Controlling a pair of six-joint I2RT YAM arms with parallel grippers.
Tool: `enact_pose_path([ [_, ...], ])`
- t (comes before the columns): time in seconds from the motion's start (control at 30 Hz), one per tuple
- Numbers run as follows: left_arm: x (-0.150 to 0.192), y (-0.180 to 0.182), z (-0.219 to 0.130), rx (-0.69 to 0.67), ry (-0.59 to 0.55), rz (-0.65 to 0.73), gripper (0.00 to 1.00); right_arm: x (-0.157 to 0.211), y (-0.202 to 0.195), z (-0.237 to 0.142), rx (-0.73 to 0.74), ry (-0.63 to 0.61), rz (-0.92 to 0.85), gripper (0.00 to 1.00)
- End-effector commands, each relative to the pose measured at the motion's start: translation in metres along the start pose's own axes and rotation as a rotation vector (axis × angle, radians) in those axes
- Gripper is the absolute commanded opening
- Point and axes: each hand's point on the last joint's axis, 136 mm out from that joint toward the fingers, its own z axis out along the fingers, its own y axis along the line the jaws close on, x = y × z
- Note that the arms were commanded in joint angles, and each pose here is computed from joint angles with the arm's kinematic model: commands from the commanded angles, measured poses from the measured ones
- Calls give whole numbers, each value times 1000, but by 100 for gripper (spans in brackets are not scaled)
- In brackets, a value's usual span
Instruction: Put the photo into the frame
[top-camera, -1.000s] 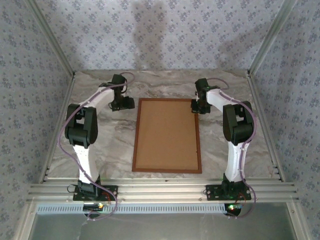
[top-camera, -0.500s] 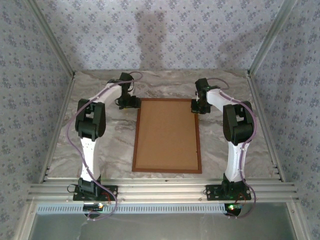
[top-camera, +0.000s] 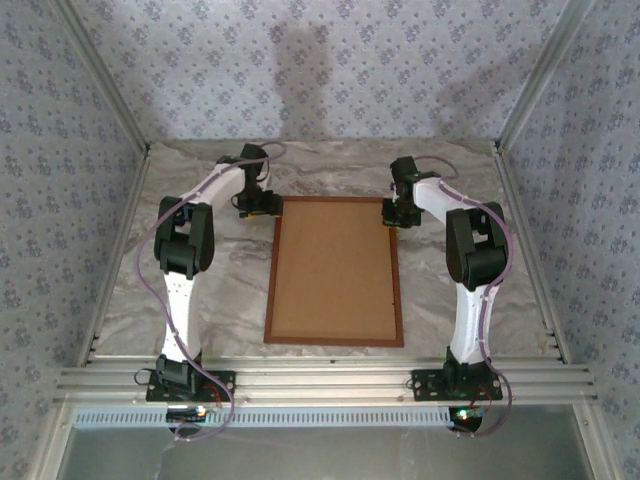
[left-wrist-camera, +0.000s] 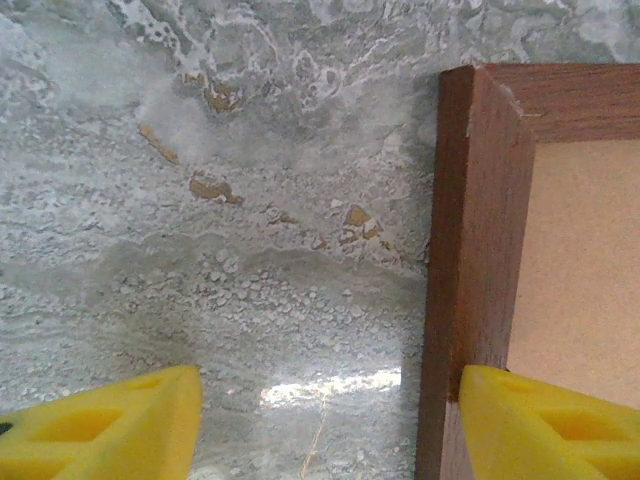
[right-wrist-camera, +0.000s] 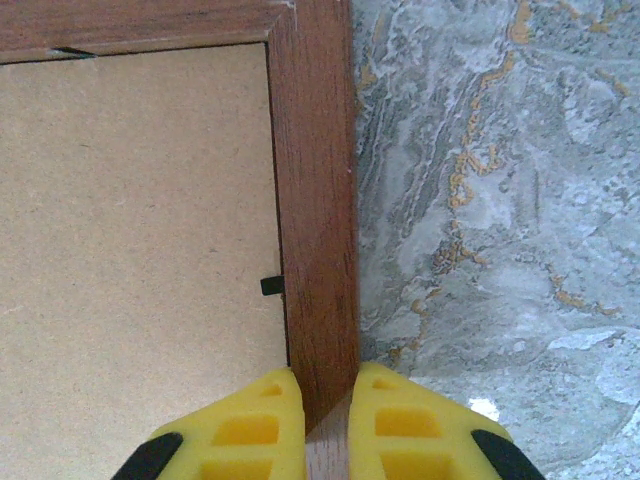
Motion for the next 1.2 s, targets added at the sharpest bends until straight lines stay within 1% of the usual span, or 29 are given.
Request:
enact_pose_path([
  [0.0,4,-6,9,13,37,25,68,9,-3,17,15,45,-5,12],
  [0.2,5,-11,19,19,55,30,68,9,-3,18,17,49,-8,12],
  [0.4,13,-20,28,21,85,47,68,8,-3,17,17,47,-9,12],
  [0.57,24,-28,39,18,127,56,68,9,-3,18,17,49,-8,12],
  [0.67,33,-28,48,9,156,39,67,10,-4,19,18,53,-8,12],
  [0.9,54,-35,67,43,216,-9,64,8,-2,17,16,46,-11,12],
  [1.17,76,-50,84,52,274,8,62,9,-2,17,16,49,-13,12],
])
